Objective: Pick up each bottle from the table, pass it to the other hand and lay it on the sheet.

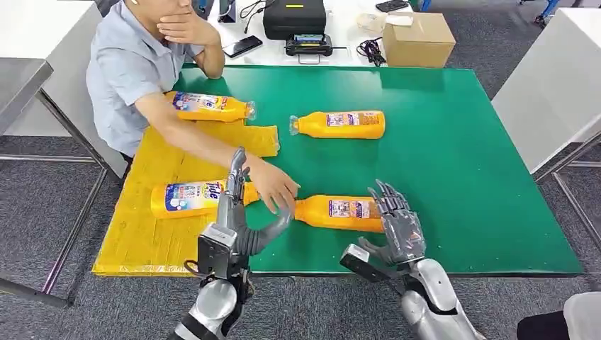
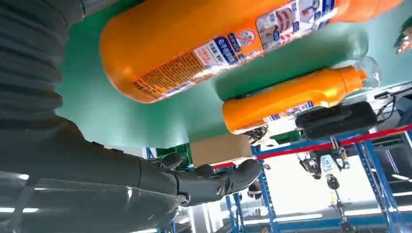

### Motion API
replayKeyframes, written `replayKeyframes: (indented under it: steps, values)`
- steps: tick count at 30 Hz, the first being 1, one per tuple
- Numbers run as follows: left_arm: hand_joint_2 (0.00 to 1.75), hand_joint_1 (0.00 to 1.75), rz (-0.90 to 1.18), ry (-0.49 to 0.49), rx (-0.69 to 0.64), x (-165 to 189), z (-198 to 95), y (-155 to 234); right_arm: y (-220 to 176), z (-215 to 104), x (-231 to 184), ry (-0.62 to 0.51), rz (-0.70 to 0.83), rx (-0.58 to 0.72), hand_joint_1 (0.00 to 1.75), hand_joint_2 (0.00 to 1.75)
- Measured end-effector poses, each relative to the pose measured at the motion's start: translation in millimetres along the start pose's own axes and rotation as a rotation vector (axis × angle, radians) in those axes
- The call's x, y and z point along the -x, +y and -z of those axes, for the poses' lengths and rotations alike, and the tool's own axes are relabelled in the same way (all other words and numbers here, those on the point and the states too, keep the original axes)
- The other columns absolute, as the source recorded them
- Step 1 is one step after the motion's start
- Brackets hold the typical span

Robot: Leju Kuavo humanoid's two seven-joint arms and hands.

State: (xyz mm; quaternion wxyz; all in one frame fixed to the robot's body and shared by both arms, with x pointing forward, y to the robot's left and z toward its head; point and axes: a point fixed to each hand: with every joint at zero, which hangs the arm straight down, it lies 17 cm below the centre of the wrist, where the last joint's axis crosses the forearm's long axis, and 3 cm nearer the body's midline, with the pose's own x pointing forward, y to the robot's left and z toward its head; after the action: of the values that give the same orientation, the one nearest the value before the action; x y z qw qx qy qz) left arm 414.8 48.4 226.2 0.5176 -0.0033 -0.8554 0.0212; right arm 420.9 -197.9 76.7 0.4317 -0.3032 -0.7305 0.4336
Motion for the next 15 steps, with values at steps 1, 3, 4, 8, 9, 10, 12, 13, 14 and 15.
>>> replayKeyframes:
  steps: [1,3,4,8,9,10,12,13,14,15]
  values:
    - [1.75,0.0,0.004,-0.001,0.004,-0.2,-0.6,-1.0,2.2,-0.5,0.6,0.005,0.005,-0.011,0.0,1.75]
    - [1.75,0.0,0.015,-0.005,0.01,-0.5,-1.1,-1.7,7.3,-2.2,3.7,0.018,0.004,-0.036,0.0,1.75]
    - [1.75,0.0,0.024,-0.011,0.009,-1.3,-1.1,-1.7,8.9,-3.3,5.5,0.022,0.002,-0.045,0.0,1.75]
    - [1.75,0.0,0.042,-0.023,0.015,-3.4,-1.7,-3.4,11.6,-5.9,10.7,0.032,-0.014,-0.06,0.0,1.75]
    - [1.75,0.0,0.043,-0.024,0.016,-3.6,-1.8,-3.6,12.4,-6.5,11.8,0.035,-0.017,-0.063,0.0,1.75]
    - [1.75,0.0,0.042,-0.025,0.021,-3.8,-2.1,-4.7,12.9,-7.3,13.8,0.04,-0.019,-0.066,0.0,1.75]
    - [1.75,0.0,0.038,-0.024,0.038,-4.1,-3.3,-8.8,14.0,-8.3,19.0,0.053,-0.032,-0.073,0.0,1.75]
    - [1.75,0.0,0.035,-0.023,0.048,-4.3,-4.2,-11.6,14.6,-9.1,23.2,0.06,-0.041,-0.079,0.0,1.75]
    - [1.75,0.0,0.034,-0.022,0.055,-4.4,-4.9,-13.4,14.8,-9.3,26.6,0.065,-0.048,-0.083,0.0,1.75]
    - [1.75,0.0,0.034,-0.024,0.062,-5.1,-5.8,-15.5,14.9,-9.4,31.0,0.071,-0.054,-0.087,0.0,1.75]
